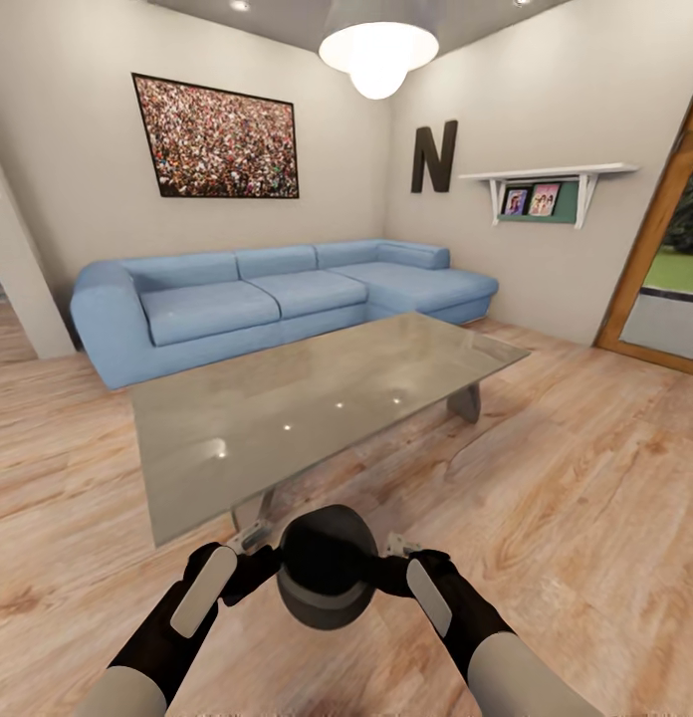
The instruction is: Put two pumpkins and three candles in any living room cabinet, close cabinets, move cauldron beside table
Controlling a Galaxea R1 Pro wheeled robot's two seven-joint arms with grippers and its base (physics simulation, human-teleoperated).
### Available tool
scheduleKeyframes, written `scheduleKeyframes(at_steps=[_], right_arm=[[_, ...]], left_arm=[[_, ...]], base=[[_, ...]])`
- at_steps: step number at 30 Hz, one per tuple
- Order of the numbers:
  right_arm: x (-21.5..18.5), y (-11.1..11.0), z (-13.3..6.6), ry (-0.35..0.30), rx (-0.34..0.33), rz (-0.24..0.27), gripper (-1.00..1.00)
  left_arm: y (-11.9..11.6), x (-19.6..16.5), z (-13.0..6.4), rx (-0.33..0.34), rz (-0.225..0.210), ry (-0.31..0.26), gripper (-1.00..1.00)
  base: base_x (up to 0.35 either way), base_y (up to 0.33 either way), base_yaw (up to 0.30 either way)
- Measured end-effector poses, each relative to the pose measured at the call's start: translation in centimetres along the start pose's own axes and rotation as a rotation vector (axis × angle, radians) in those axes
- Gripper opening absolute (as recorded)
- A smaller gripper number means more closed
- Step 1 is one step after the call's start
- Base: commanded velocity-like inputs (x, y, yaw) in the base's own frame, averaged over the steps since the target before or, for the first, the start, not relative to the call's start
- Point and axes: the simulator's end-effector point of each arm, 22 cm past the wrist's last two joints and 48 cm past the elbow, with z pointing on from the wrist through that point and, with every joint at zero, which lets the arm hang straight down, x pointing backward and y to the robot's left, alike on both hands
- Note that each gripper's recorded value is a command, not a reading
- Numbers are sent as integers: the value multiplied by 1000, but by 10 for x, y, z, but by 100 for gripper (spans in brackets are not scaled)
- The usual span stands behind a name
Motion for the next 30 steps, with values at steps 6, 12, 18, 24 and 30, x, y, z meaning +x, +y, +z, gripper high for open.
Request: scheduleKeyframes(at_steps=[6, 12, 18, 24, 30], right_arm=[[-8, 7, -9, -20, -6, -9, 100], [-16, 13, -18, -40, -11, -19, 100], [-25, 19, -28, -62, -16, -30, 100], [-32, 26, -37, -84, -22, -40, 100], [-40, 33, -47, -97, -26, -46, 100]], left_arm=[[-6, -7, -10, 13, 4, -20, 100], [-13, -13, -20, 27, 7, -40, 100], [-19, -20, -32, 40, 11, -62, 100], [-25, -26, -42, 54, 14, -81, 100], [-30, -32, -53, 61, 17, -94, 100]], base=[[-316, 0, 0], [-334, 0, 0], [-83, 0, 0], [-126, 0, 0], [-304, 0, 0]])
